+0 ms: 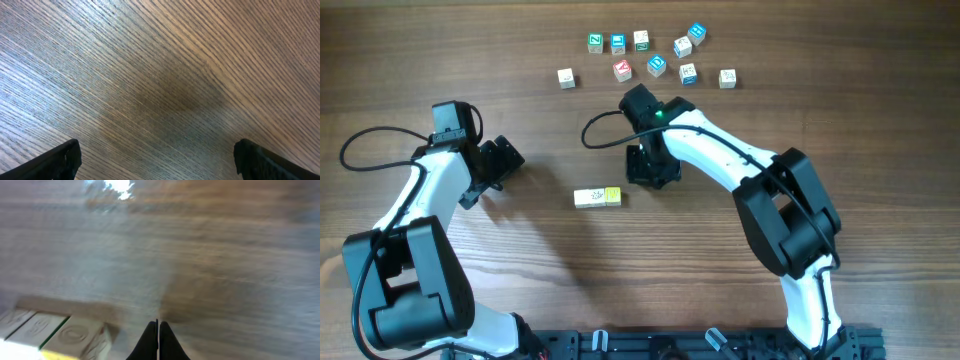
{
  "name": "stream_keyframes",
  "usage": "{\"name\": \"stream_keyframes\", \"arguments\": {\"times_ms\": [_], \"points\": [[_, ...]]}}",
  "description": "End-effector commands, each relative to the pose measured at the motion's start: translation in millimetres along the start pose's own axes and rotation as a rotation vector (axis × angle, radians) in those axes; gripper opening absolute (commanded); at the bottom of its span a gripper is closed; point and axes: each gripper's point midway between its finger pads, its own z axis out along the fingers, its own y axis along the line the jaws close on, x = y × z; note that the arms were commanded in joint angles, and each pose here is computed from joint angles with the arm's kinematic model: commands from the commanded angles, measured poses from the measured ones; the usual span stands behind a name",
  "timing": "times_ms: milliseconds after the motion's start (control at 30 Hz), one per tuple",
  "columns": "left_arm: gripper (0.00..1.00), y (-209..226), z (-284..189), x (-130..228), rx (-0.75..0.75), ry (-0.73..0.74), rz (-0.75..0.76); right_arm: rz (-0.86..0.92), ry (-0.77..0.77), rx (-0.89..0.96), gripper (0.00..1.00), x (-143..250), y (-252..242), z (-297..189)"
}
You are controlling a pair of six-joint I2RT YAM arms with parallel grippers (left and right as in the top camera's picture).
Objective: Form a horizontal line
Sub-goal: 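Lift the right gripper and reach back toward the cluster, then lower the right gripper and grasp the red-edged fish block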
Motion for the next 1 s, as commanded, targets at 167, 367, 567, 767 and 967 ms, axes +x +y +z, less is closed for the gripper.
{"name": "stream_keyframes", "arguments": {"times_ms": [167, 367, 567, 767, 967], "points": [[1.00, -1, 0, -3, -0.001, -0.005, 0.010, -0.042, 0.061, -0.169, 0.04, 13, 36, -6], [1.00, -1, 0, -3, -0.001, -0.005, 0.010, -0.065, 0.060, -0.198, 0.04, 15, 47, -5], [1.00, -1, 0, -3, -0.001, -0.005, 0.010, -0.063, 0.037, -0.151, 0.04, 12, 39, -4], [1.00, -1, 0, -3, -0.001, -0.005, 0.010, -0.122, -0.192, -0.022, 0.17, -61, 20, -112], [1.00, -1, 0, -3, 0.000, -0.005, 0.010, -0.206, -0.537, 0.042, 0.97, -129, 27, -185]]}}
